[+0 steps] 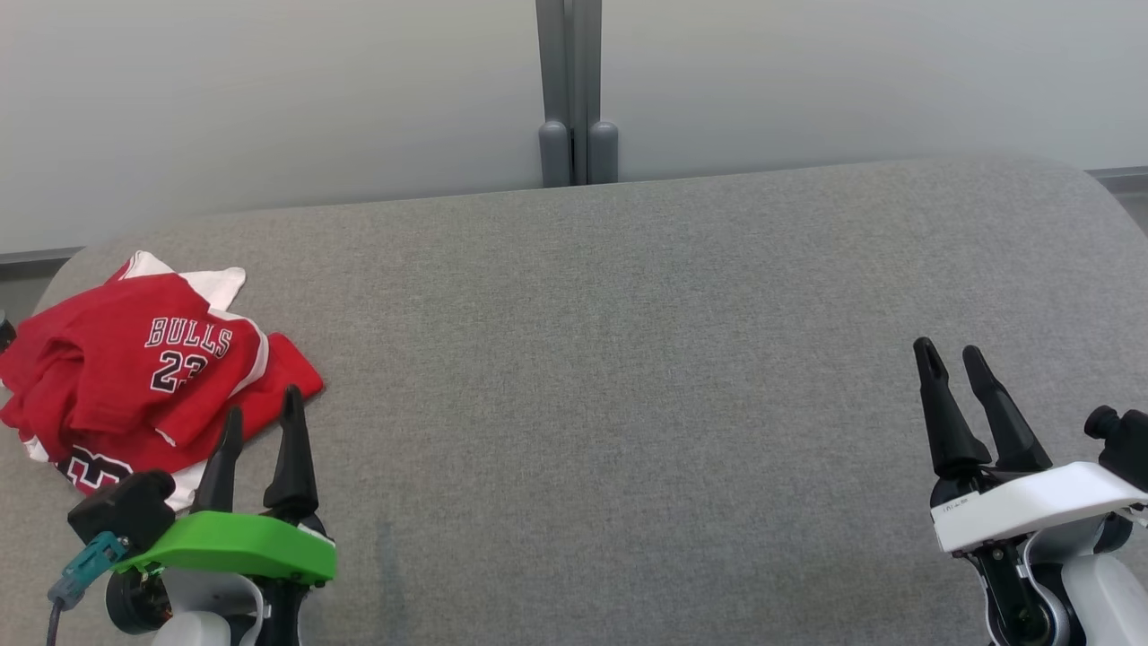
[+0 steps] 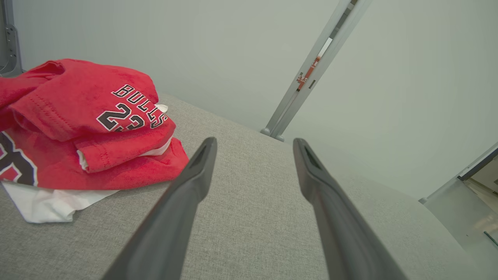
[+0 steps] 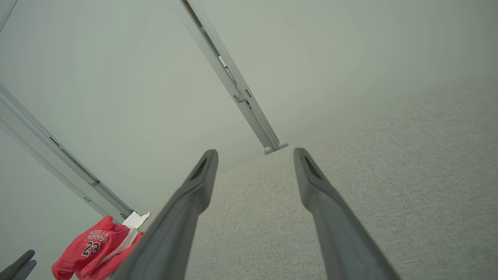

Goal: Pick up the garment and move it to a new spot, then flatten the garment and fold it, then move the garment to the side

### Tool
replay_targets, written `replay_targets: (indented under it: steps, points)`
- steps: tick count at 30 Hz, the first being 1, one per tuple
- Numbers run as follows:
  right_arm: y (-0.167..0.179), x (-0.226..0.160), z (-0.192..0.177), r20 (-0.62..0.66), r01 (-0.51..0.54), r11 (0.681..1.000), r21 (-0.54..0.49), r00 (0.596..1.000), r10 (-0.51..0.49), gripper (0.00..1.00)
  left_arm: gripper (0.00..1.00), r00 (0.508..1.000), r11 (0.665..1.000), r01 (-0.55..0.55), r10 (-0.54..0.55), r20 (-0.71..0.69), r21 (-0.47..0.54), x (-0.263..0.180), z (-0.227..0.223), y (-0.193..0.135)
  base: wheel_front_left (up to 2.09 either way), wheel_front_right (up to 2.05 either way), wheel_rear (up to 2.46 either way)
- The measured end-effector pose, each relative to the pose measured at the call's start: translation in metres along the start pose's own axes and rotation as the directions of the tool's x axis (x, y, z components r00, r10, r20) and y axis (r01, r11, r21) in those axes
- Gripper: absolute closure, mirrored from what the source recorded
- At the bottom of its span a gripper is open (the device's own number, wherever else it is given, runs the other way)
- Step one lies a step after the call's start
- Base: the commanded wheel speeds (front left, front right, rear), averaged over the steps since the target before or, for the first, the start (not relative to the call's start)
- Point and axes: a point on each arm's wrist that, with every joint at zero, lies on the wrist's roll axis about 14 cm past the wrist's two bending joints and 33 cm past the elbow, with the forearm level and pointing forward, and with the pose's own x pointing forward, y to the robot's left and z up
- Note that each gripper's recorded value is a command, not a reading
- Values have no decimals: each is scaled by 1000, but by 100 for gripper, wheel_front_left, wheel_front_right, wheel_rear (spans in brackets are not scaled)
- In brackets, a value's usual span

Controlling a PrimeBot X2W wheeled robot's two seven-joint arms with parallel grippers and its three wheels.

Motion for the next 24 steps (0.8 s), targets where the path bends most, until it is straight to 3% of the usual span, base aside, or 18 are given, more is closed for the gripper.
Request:
replay_targets:
  steps: [24]
  points:
    - [0, -7, -11, -32, 21, 978, -207, 999, -28, 0, 0, 999, 968, 33, -28, -24, 250, -4, -15, -2, 0, 0, 0]
